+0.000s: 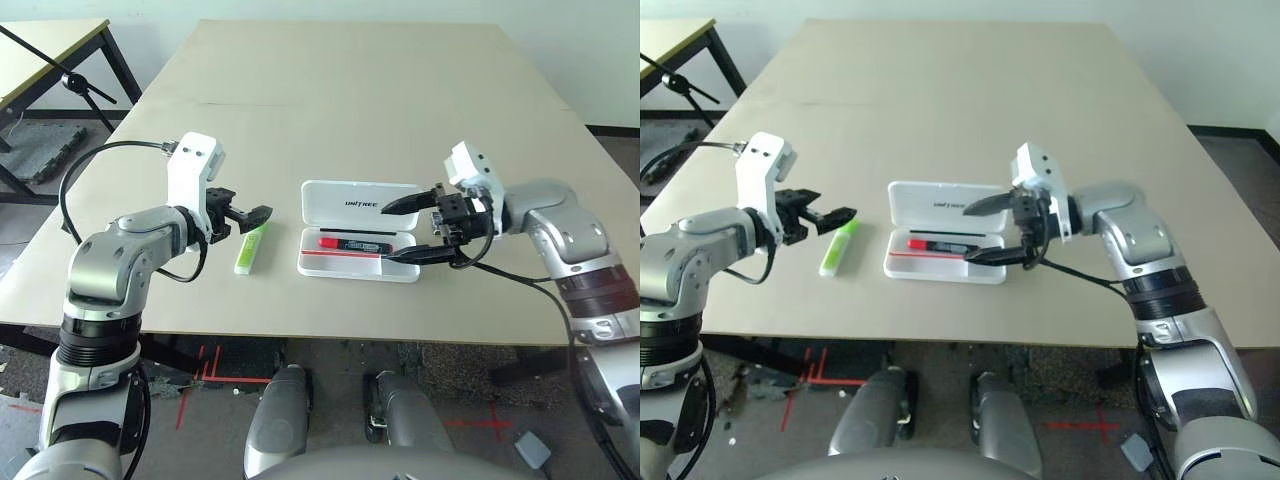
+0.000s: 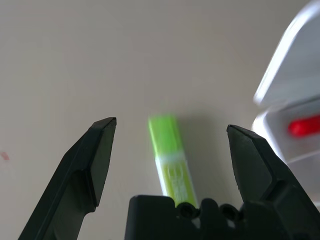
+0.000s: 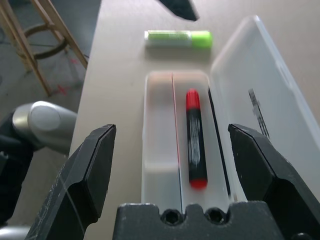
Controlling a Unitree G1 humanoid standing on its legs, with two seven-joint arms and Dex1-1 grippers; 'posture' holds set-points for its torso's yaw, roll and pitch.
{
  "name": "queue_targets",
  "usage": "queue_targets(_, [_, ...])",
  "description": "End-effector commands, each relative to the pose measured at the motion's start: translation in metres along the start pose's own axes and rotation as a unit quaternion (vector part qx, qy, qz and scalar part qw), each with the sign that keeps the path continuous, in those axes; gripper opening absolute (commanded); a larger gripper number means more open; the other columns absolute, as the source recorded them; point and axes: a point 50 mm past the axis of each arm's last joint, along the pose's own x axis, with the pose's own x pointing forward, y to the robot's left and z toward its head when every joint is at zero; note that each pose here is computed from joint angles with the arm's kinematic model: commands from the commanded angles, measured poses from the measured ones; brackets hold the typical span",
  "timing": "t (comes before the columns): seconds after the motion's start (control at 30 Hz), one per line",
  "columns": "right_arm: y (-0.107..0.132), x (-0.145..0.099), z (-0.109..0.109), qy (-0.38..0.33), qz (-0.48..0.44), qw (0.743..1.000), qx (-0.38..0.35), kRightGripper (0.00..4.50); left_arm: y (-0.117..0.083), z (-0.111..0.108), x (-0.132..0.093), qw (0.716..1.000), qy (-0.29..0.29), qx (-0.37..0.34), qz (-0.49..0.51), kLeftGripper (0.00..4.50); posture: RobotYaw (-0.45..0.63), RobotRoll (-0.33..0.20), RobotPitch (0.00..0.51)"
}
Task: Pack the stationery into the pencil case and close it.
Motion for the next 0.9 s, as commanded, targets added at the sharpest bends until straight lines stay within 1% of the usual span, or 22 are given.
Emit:
queue_targets(0.03, [0.004,-0.014,0.000,-0.005,0.000,1.000,-0.002,4.46,-0.002,-0.012,0.003,0.999,0.033,-0.011,0.016,4.50,0.34,0.000,0.096])
queue_targets(0.2, [0.007,-0.028,0.000,-0.002,0.001,1.000,0.003,4.46,-0.006,-0.024,0.009,0.997,0.065,-0.018,0.021,4.50,0.33,0.000,0.098])
queue_targets(0.37, [0.009,-0.038,-0.004,0.020,-0.006,1.000,0.001,4.46,-0.010,-0.042,0.013,0.992,0.125,-0.009,-0.001,4.50,0.32,0.000,0.102])
queue_targets(0.4, [0.009,-0.040,-0.005,0.021,-0.007,1.000,0.002,4.49,-0.011,-0.044,0.013,0.991,0.135,-0.008,-0.006,4.39,0.32,0.000,0.102])
queue_targets(0.47, [0.010,-0.042,-0.005,0.022,-0.009,1.000,0.003,4.50,-0.009,-0.049,0.013,0.988,0.154,-0.002,-0.010,4.05,0.32,0.000,0.102])
queue_targets(0.5, [0.010,-0.043,-0.004,0.021,-0.011,1.000,0.003,4.50,-0.007,-0.051,0.013,0.987,0.158,0.003,-0.008,3.76,0.31,0.000,0.102])
queue_targets(0.6, [0.010,-0.045,-0.003,0.018,-0.021,1.000,0.000,4.50,-0.002,-0.052,0.011,0.986,0.165,0.004,-0.011,2.67,0.31,0.000,0.102])
queue_targets(0.73, [0.012,-0.046,-0.003,0.016,-0.021,1.000,0.000,4.50,0.006,-0.045,0.009,0.988,0.151,0.013,-0.010,1.24,0.31,0.000,0.102])
queue_targets(0.77, [0.012,-0.046,-0.004,0.016,-0.021,1.000,0.001,4.50,0.008,-0.042,0.008,0.989,0.141,0.029,-0.025,1.08,0.31,0.000,0.102])
queue_targets(0.83, [0.012,-0.046,-0.004,0.014,-0.022,1.000,0.002,4.50,0.012,-0.039,0.003,0.986,0.138,0.074,-0.053,1.08,0.32,0.000,0.101])
queue_targets(0.9, [0.011,-0.046,-0.005,0.013,-0.022,1.000,0.004,4.50,0.018,-0.039,-0.003,0.977,0.140,0.129,-0.096,1.08,0.32,0.000,0.101])
